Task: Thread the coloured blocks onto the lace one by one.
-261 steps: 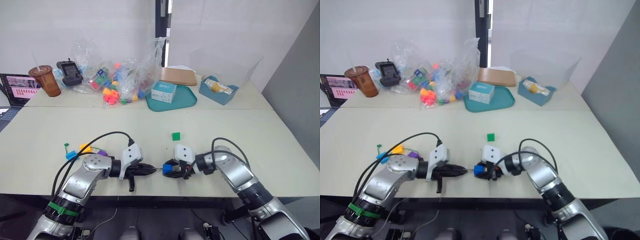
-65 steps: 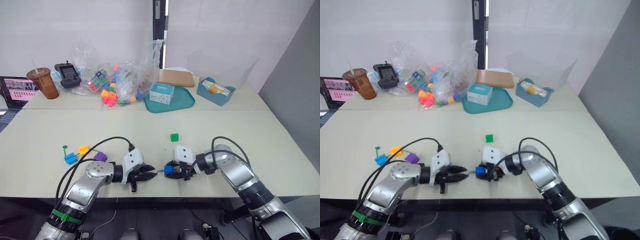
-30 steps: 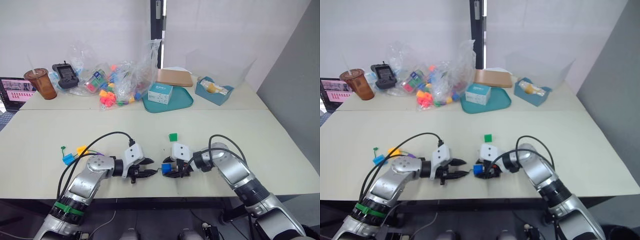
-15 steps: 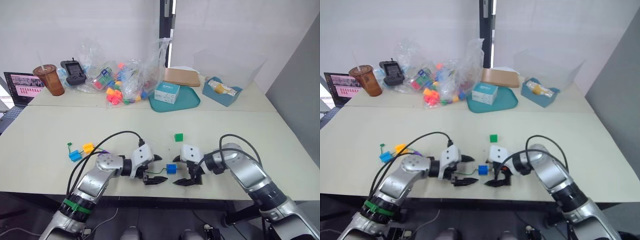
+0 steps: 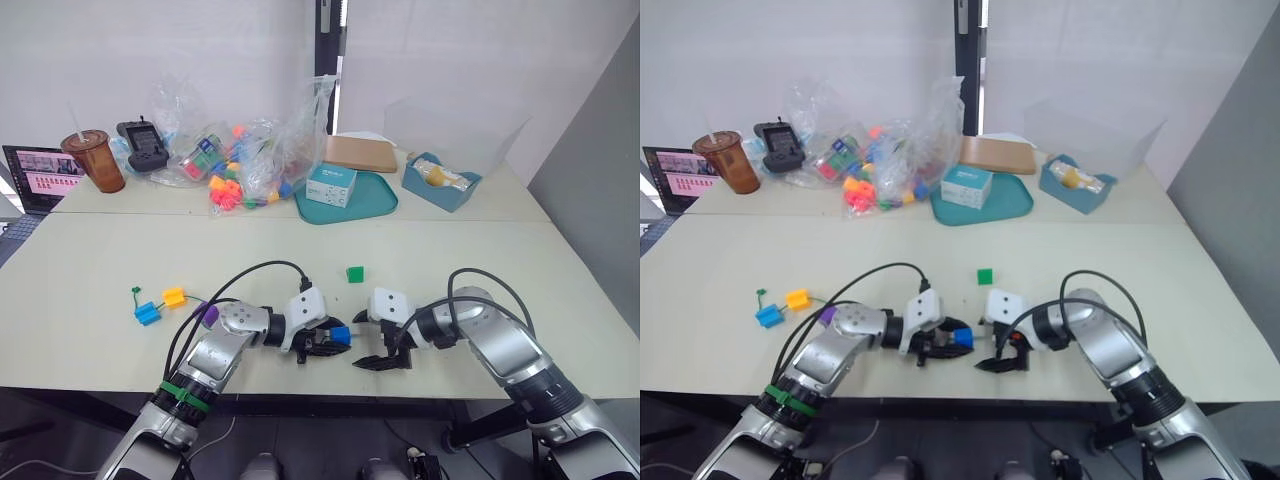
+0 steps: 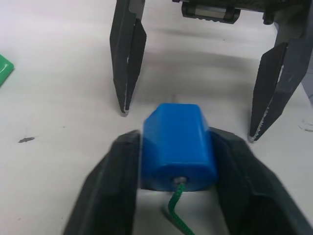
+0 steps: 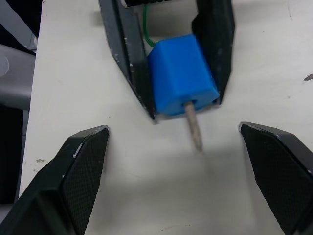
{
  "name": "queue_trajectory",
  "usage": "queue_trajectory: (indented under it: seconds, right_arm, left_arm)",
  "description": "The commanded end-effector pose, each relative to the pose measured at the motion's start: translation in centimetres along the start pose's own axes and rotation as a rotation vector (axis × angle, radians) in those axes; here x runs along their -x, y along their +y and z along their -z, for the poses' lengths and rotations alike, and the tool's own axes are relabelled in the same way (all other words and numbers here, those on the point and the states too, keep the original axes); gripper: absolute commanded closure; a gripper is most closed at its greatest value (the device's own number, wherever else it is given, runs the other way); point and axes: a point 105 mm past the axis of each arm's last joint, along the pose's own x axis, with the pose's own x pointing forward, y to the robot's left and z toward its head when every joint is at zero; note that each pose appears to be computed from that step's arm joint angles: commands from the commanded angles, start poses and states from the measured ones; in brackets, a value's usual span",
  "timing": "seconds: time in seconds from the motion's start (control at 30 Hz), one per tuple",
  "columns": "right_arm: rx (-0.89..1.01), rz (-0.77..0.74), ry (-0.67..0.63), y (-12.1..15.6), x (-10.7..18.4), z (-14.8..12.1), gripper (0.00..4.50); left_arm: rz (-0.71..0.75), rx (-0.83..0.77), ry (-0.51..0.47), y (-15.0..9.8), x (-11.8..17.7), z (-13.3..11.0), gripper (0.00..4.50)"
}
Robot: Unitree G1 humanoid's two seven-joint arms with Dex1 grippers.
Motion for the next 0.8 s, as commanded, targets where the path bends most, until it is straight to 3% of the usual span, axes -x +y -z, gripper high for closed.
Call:
queue_trajectory:
  seconds: [0.03,0.13,0.5,0.8]
  right_arm:
    - [0.024,0.007,0.013,-0.3,0.0,0.1,0.00]
    - [0.033,0.007,0.021,-0.3,-0.2,0.2,0.76]
    - [0.053,0.008,0.044,-0.4,-0.6,0.6,4.48]
    - [0.073,-0.025,0.025,0.3,-1.1,0.1,4.50]
  left_arm:
    - [0.027,-0.018,-0.006,-0.2,0.1,-0.3,3.18]
    - [0.023,-0.015,-0.005,0.0,0.1,-0.4,3.18]
    - [0.051,-0.025,0.014,-0.3,0.4,-0.2,3.18]
    - [0.022,-0.023,0.046,-0.2,1.6,0.6,3.18]
